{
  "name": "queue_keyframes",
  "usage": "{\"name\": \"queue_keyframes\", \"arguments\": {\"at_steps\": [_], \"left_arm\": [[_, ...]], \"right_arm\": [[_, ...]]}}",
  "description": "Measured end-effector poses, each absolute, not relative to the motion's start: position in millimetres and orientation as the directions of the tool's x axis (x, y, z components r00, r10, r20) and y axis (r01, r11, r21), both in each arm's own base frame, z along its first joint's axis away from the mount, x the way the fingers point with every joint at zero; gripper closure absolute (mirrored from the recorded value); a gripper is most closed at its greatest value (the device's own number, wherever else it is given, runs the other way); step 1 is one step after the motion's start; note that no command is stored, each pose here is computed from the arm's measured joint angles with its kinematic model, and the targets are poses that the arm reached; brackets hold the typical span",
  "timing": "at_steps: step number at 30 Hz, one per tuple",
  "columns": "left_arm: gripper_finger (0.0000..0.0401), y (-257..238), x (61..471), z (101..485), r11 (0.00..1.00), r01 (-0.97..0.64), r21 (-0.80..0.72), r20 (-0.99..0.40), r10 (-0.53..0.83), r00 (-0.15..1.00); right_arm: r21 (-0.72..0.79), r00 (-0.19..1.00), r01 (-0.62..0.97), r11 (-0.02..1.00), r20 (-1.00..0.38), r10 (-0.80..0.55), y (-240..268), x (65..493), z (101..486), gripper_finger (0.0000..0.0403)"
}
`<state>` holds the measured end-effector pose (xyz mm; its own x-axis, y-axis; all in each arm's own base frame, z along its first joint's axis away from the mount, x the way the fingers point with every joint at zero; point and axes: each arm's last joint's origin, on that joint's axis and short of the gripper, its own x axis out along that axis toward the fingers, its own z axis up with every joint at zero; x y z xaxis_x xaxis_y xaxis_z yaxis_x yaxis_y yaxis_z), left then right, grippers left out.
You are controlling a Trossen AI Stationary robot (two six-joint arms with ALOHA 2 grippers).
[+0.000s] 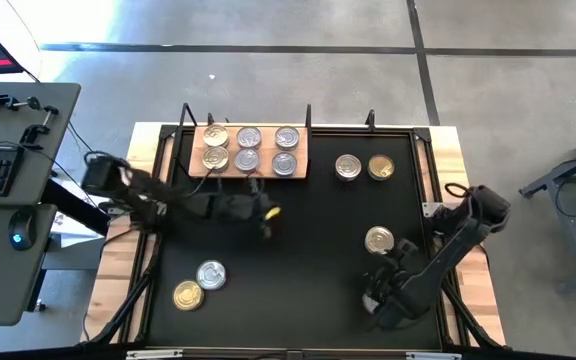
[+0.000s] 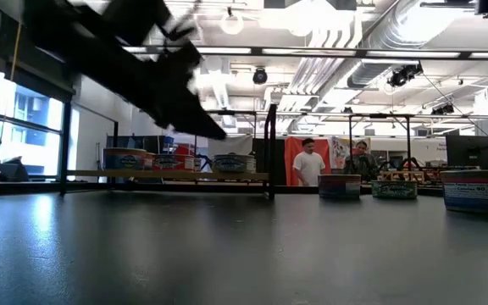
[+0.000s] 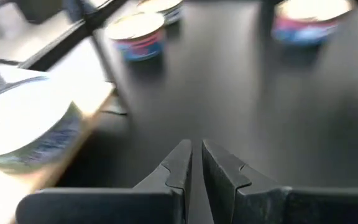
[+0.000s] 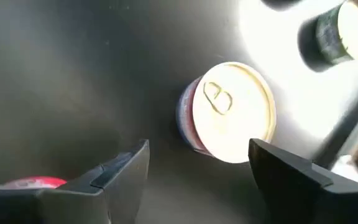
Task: Stack canned seafood by type on shelf
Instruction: Put the green tuna can on the shelf
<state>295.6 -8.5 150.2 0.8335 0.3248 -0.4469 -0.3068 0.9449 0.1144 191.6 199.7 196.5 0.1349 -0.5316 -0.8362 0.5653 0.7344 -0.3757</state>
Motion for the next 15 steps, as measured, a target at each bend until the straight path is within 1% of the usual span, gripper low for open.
{"name": "queue_keyframes", "arguments": {"at_steps": [3, 7, 12, 15], "left_arm": [[0.0371, 18.9, 311.3, 143.6, 0.915, -0.352, 0.195, -0.463, 0.402, 0.79], [0.0371, 51.7, 329.7, 143.5, 0.873, -0.41, 0.265, -0.451, 0.488, 0.747], [0.0371, 83.0, 347.4, 150.1, 0.834, -0.44, 0.334, -0.436, 0.55, 0.712], [0.0371, 88.0, 353.1, 160.7, 0.828, -0.433, 0.358, -0.44, 0.558, 0.703]], "right_arm": [[-0.321, 0.196, 0.629, 0.708, -0.816, -0.544, 193.9, 186.9, 185.6, 0.0137], [-0.291, 0.253, 0.655, 0.697, -0.785, -0.566, 186.3, 191.5, 173.9, 0.0137], [-0.296, 0.255, 0.653, 0.697, -0.781, -0.57, 176.5, 198.3, 164.8, 0.0137], [-0.305, 0.252, 0.645, 0.701, -0.78, -0.572, 172.9, 202.2, 163.9, 0.0137]]}}
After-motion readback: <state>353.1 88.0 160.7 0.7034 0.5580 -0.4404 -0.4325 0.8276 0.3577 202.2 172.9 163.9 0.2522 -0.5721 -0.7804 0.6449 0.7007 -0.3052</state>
